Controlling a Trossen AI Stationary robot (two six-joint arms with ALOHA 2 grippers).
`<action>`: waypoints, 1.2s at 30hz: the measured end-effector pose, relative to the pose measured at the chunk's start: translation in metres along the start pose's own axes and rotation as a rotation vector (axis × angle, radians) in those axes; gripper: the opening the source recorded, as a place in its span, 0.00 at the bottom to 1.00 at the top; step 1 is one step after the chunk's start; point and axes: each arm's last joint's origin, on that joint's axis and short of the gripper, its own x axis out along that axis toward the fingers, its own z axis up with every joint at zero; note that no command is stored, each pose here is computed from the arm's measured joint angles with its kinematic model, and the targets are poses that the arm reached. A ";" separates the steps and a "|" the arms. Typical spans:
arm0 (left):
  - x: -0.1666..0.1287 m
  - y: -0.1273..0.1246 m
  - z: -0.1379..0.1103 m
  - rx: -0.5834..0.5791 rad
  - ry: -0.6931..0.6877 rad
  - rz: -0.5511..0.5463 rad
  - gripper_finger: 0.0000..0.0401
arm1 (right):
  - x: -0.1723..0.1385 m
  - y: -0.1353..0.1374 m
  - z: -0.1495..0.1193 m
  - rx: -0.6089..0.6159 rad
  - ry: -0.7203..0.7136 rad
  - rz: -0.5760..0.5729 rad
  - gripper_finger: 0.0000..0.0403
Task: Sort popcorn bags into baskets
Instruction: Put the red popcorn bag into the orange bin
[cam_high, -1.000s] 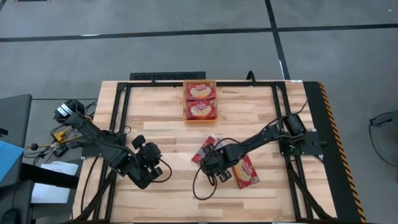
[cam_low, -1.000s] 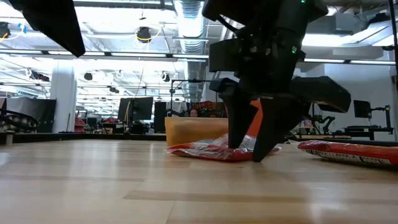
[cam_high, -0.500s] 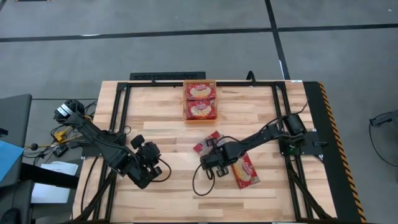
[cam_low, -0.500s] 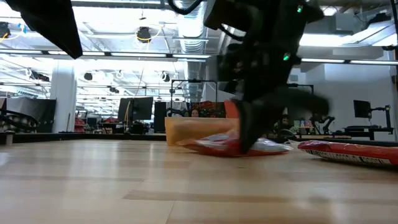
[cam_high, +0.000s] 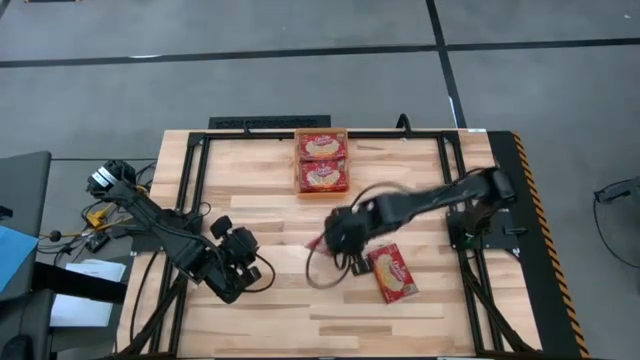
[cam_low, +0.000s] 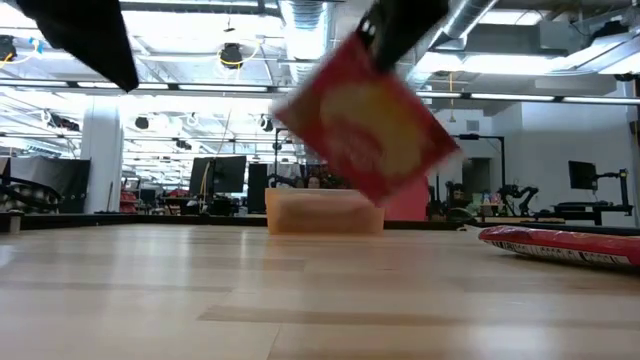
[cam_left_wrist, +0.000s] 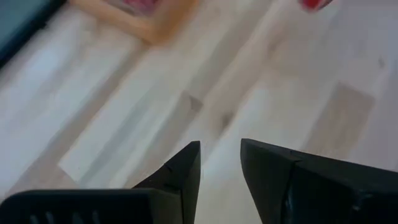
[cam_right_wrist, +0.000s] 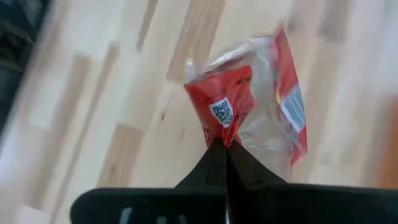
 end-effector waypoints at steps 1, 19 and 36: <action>0.000 0.000 0.001 -0.009 -0.026 0.012 0.26 | -0.013 -0.006 0.000 0.024 -0.032 0.003 0.01; -0.027 0.037 0.048 -0.127 -0.392 0.043 0.40 | -0.161 -0.035 -0.011 0.198 -0.631 -0.062 0.01; -0.098 0.100 0.094 -0.005 -0.640 -0.430 0.40 | -0.128 -0.122 -0.019 0.378 -0.555 -0.076 0.02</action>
